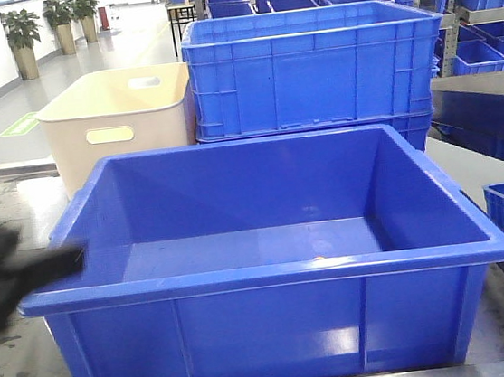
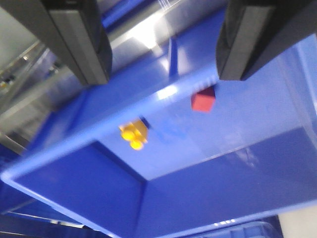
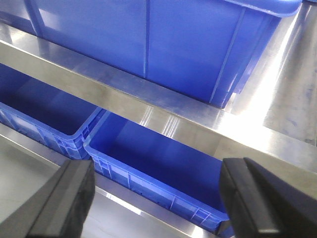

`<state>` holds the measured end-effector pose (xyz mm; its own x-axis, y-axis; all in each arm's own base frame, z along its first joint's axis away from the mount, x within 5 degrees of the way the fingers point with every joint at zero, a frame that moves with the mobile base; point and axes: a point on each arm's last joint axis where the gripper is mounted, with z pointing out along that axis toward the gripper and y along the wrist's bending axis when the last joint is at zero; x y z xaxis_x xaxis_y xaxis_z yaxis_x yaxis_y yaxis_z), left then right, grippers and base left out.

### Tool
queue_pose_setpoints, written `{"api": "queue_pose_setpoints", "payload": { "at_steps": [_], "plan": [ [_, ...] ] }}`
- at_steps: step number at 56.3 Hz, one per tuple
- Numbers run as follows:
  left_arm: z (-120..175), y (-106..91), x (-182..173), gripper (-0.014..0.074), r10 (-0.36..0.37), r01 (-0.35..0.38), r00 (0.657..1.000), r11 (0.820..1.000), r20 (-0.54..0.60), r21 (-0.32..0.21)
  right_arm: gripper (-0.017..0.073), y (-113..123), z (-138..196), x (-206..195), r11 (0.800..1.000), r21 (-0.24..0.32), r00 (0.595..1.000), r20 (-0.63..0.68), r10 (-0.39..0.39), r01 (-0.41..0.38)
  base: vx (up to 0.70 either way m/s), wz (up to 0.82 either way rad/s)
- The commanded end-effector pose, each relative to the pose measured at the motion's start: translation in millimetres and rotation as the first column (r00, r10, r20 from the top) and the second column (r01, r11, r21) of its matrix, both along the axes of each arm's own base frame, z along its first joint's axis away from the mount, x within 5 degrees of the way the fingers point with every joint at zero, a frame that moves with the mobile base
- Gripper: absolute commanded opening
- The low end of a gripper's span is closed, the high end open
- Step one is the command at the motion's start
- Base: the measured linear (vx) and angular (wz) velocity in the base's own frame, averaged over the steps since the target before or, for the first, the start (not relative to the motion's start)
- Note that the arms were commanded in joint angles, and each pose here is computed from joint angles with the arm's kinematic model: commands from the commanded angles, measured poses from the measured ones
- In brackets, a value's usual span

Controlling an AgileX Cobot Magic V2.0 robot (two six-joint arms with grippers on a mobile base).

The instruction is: Pick red and yellow blocks into blue bin

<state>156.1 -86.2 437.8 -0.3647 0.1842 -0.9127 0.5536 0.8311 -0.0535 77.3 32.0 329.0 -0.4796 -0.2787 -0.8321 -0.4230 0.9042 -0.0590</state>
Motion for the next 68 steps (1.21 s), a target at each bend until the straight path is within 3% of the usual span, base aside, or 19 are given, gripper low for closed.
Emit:
{"api": "queue_pose_setpoints", "payload": {
  "at_steps": [1,23,41,63,68],
  "plan": [
    [3.5,10.1,-25.4,0.055,0.005,0.002,0.995,0.997,0.102,-0.071,0.0559,0.7,13.6,2.8,1.0,0.028,0.996,0.087,-0.003,0.001,0.0,0.0],
    [-72.3,36.3,-86.5,0.055,-0.005,0.007,0.999,0.999,0.054,-0.052,0.0559,0.7,13.8,2.9,1.0,0.029,0.996,0.089,-0.004,0.001,0.0,0.0],
    [-108.5,38.0,-89.1,0.0518,0.002,-0.002,1.0,0.999,0.004,-0.033,0.0531,0.6,12.0,1.8,1.0,0.023,0.998,0.067,-0.001,-0.001,0.0,0.0],
    [-108.3,38.0,-89.0,0.0111,0.003,-0.003,1.0,0.999,0.007,-0.034,0.0001,0.3,10.1,0.7,1.0,0.014,0.999,0.044,0.001,-0.002,0.0,0.0],
    [-108.0,38.6,-88.5,0.0039,0.007,-0.007,1.0,1.0,0.015,-0.027,-0.0016,0.3,10.1,0.7,1.0,0.014,0.999,0.044,0.001,-0.002,0.0,0.0]
  ]
}}
